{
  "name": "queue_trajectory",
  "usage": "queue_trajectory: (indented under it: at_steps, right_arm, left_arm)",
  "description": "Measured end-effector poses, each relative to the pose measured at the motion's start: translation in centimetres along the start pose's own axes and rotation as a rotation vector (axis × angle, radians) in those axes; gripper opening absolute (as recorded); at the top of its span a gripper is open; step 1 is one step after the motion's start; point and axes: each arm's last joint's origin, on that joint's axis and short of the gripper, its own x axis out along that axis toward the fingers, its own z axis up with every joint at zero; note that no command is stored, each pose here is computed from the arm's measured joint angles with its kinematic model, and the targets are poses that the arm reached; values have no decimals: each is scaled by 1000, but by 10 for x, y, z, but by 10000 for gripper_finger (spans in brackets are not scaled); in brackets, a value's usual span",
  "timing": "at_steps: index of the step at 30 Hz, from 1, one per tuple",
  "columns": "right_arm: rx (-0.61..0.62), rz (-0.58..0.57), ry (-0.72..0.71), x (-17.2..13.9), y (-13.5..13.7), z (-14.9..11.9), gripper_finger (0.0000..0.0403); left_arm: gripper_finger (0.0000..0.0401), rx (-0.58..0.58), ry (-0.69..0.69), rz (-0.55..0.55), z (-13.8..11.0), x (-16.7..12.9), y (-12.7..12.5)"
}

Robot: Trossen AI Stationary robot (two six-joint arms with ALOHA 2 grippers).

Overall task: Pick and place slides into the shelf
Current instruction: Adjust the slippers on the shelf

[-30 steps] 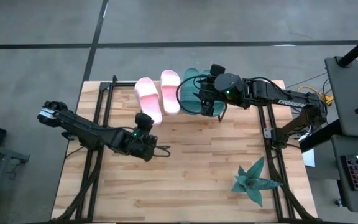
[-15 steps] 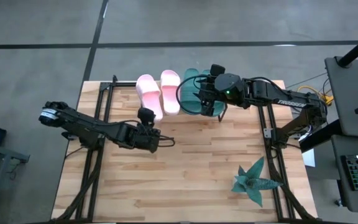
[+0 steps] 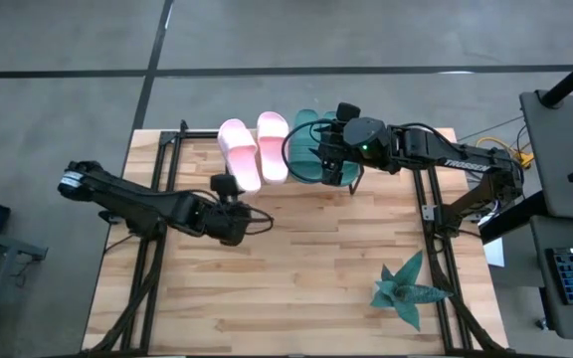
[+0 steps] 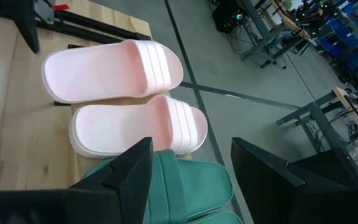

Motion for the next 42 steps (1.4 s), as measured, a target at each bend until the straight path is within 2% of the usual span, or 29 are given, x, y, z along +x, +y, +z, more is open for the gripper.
queue_trajectory:
  at_steps: [4,7,11,16,18,23,27,29,37,42]
  right_arm:
    - [-3,3,7,0,0,-1,208]
    - [-17,14,34,0,1,-4,208]
    - [-36,-12,104,1,7,-11,208]
    - [-165,-227,273,7,25,-28,208]
    - [-223,-279,335,11,33,-37,208]
    - [-304,-211,432,23,51,-65,208]
    - [-347,-172,478,31,63,-81,208]
    - [-354,-141,492,33,68,-88,208]
    - [-338,-89,499,35,80,-98,208]
    - [-330,-118,520,37,83,-104,208]
  left_arm:
    - [305,-202,-10,-59,-3,-21,1]
    - [305,-235,-78,-56,-8,-34,-7]
    - [304,-208,-202,66,-15,-52,-24]
    - [304,-266,-391,232,-24,-72,-48]
    - [303,-293,-454,292,-30,-74,-59]
    - [303,-311,-544,332,-51,-67,-84]
    - [303,-273,-596,371,-65,-60,-98]
    - [303,-256,-639,410,-65,-64,-98]
    - [303,-258,-664,399,-68,-69,-99]
    - [303,-256,-663,400,-68,-68,-99]
